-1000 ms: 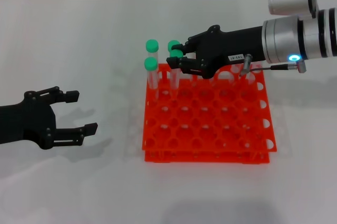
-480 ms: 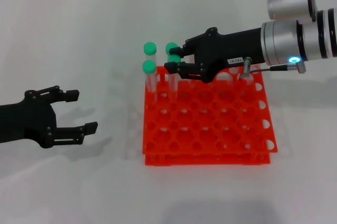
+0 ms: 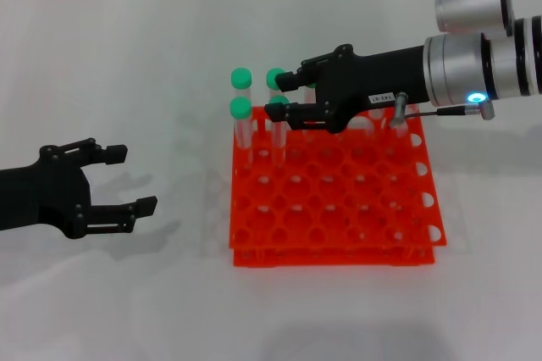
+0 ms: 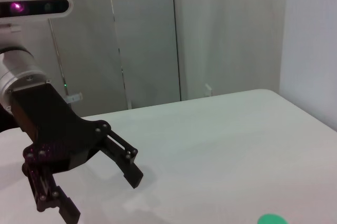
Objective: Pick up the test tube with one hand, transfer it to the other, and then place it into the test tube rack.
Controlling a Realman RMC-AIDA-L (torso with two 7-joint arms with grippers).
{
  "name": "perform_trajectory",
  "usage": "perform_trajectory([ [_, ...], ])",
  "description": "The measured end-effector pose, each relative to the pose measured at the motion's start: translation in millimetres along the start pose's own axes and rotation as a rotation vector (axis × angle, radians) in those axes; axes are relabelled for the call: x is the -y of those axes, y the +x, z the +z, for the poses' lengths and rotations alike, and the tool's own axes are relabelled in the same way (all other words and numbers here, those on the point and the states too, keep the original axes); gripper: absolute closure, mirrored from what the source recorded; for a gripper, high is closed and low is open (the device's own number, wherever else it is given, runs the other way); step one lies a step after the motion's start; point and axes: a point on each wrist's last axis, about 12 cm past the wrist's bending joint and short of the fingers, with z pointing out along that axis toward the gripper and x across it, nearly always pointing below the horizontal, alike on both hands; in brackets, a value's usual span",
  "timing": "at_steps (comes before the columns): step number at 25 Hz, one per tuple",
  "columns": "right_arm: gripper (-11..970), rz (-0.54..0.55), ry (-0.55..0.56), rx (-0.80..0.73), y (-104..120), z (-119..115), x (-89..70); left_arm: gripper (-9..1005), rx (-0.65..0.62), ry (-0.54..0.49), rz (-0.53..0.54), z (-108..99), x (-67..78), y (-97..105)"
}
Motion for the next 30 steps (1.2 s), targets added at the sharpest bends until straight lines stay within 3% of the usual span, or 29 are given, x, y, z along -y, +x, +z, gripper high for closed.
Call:
perform_trajectory([
  [7, 518, -0.004, -0.022, 0.012, -4, -3, -2.7, 107, -0.001, -0.001, -0.004, -1, 0.9, 1],
  [12, 518, -0.01, -0.029, 0.049, -6, -18, -7.0, 107, 0.002, -0.001, -0.002, -1, 1.1, 1],
  [18, 519, -0.006, 0.001, 0.134, 9, -61, -10.3, 107, 0.009, 0.003, 0.002, 0, 0.9, 0],
  [24, 509, 0.004, 0.091, 0.197, 45, -105, -16.2, 106, 0.027, 0.006, -0.005, 1, 0.2, -1],
  [26, 327, 0.006, 0.107, 0.204, 54, -112, -19.3, 106, 0.029, 0.009, -0.003, 2, -0.1, -2],
  [30, 249, 0.029, 0.14, 0.234, 76, -121, -25.8, 106, 0.032, 0.018, -0.004, 4, -1.1, -4],
])
